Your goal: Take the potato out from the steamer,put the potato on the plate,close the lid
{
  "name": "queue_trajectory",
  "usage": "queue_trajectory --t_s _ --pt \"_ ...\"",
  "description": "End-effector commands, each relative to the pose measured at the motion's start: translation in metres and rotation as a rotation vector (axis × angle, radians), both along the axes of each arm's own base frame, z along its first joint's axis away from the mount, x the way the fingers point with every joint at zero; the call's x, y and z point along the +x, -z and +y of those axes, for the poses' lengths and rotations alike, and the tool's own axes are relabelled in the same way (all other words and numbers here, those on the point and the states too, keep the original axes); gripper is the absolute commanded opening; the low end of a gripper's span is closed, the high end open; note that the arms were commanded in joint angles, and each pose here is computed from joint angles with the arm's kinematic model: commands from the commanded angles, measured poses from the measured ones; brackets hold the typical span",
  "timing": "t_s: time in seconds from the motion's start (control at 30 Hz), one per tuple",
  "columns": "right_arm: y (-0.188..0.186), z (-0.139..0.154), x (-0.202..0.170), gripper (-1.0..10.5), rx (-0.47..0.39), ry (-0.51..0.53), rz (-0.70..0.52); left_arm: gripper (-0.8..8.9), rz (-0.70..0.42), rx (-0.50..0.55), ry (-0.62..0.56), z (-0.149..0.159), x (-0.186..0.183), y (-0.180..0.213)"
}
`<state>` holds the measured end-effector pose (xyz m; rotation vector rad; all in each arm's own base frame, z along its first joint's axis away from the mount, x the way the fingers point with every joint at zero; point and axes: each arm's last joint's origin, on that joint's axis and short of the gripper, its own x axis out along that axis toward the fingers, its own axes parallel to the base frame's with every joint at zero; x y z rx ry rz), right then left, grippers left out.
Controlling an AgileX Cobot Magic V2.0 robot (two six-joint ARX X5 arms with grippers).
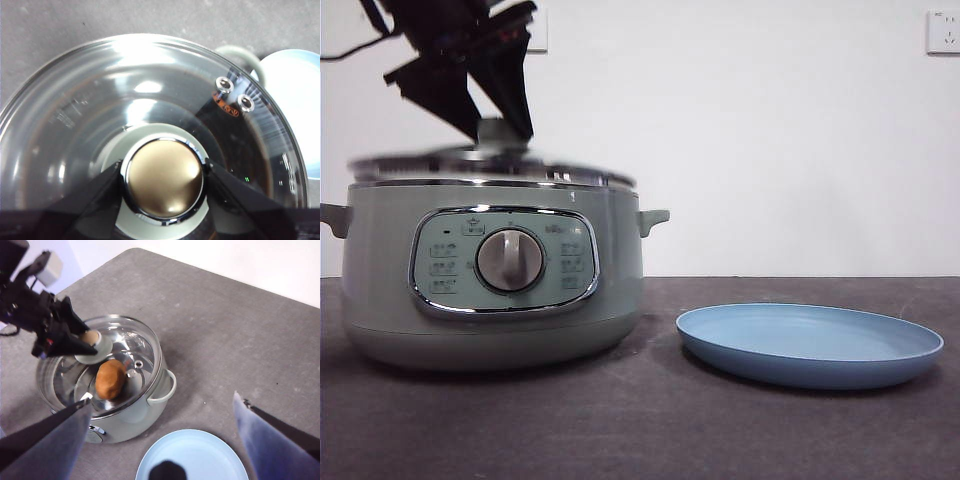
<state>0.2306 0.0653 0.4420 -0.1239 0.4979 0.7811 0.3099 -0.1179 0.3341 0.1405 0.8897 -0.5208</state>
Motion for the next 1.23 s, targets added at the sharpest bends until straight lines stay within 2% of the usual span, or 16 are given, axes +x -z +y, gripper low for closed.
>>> queue_trajectory --t_s 0.03,0.2,0.4,0.5,0.6,0.77,1.0,1.13,1.23 --pt "-0.003 0.002 -0.001 4.7 0.038 -0.013 0.000 -0.06 -0.155 -0.050 0.015 0.002 -0.003 -0.050" --pt "-0.012 0.015 0.000 4.7 0.151 -0.065 -0.022 -0.06 -0.290 -0.048 0.028 0.009 -0.020 -0.112" --pt "-0.016 0.048 0.000 4.7 0.206 -0.162 -0.064 -0.06 -0.414 0.067 -0.096 0.027 -0.055 -0.171" --pt "-0.011 0.072 0.007 4.7 0.199 -0.158 -0.071 -0.06 -0.438 0.134 -0.176 0.038 -0.076 -0.191" --pt "0.003 0.102 0.018 4.7 0.160 -0.152 -0.067 -0.06 -0.439 0.224 -0.267 0.049 -0.095 -0.202" --pt "0.041 0.158 0.040 4.7 0.055 -0.160 0.018 -0.06 -0.500 0.341 -0.432 0.062 -0.115 -0.213" --pt "0.081 0.227 0.074 4.7 -0.147 -0.174 0.154 -0.06 -0.515 0.331 -0.440 0.064 -0.123 -0.217" --pt "0.097 0.262 0.094 4.7 -0.274 -0.164 0.179 -0.06 -0.514 0.330 -0.438 0.064 -0.122 -0.217" --pt "0.116 0.278 0.103 4.7 -0.323 -0.166 0.183 -0.06 -0.514 0.329 -0.437 0.064 -0.122 -0.217"
